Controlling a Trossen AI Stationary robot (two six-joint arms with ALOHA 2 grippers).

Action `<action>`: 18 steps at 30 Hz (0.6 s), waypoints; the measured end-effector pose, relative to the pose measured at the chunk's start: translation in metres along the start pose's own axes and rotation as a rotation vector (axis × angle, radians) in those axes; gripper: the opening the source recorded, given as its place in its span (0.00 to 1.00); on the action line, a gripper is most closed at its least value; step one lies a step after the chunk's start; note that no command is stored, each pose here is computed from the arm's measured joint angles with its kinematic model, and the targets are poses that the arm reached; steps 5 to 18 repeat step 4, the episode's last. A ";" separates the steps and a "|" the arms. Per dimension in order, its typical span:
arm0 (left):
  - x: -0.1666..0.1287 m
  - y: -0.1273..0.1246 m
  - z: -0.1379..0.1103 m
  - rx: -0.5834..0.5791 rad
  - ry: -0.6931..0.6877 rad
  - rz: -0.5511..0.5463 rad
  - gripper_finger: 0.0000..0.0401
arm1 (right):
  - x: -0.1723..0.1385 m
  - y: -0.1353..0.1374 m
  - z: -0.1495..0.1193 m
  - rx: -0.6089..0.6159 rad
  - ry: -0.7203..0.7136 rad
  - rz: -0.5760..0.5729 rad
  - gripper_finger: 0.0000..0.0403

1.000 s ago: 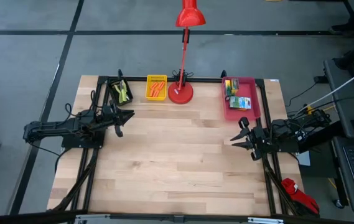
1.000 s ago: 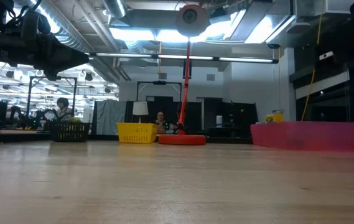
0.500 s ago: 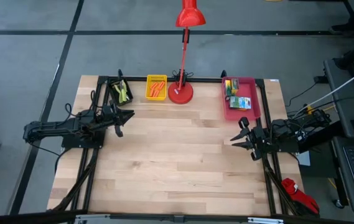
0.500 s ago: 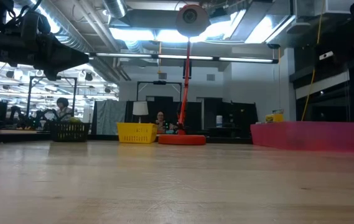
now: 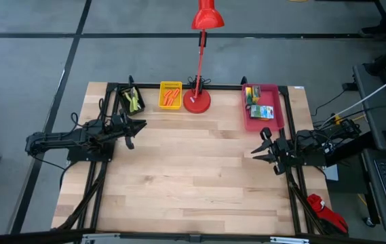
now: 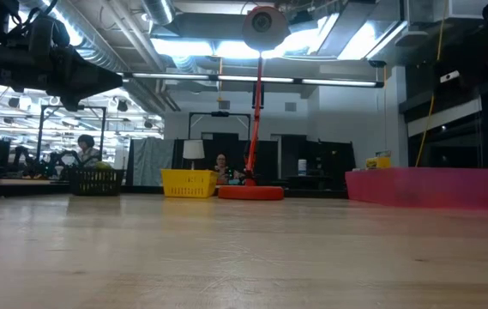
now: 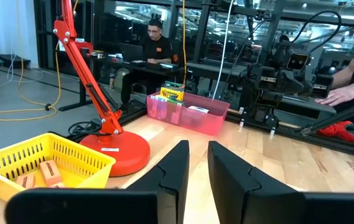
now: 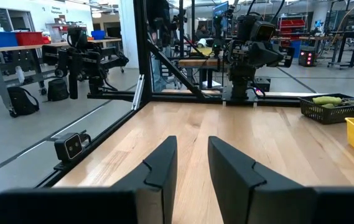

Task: Pick & Place School Supplies
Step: Return to Home Position

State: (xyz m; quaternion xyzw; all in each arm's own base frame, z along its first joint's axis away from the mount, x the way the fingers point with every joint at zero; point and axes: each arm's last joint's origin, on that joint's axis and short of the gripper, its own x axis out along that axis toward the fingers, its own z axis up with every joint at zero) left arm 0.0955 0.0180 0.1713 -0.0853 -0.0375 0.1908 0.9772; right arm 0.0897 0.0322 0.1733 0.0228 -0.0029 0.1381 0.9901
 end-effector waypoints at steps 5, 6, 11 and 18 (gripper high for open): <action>0.000 0.000 0.000 0.000 0.000 0.000 0.13 | 0.000 0.000 0.000 0.000 0.000 0.000 0.23; 0.000 0.000 0.000 0.000 0.000 0.000 0.13 | 0.000 0.000 0.000 0.000 0.000 0.000 0.23; 0.000 0.000 0.000 0.000 0.000 0.000 0.13 | 0.000 0.000 0.000 0.000 0.000 0.000 0.23; 0.000 0.000 0.000 0.000 0.000 0.000 0.13 | 0.000 0.000 0.000 0.000 0.000 0.000 0.23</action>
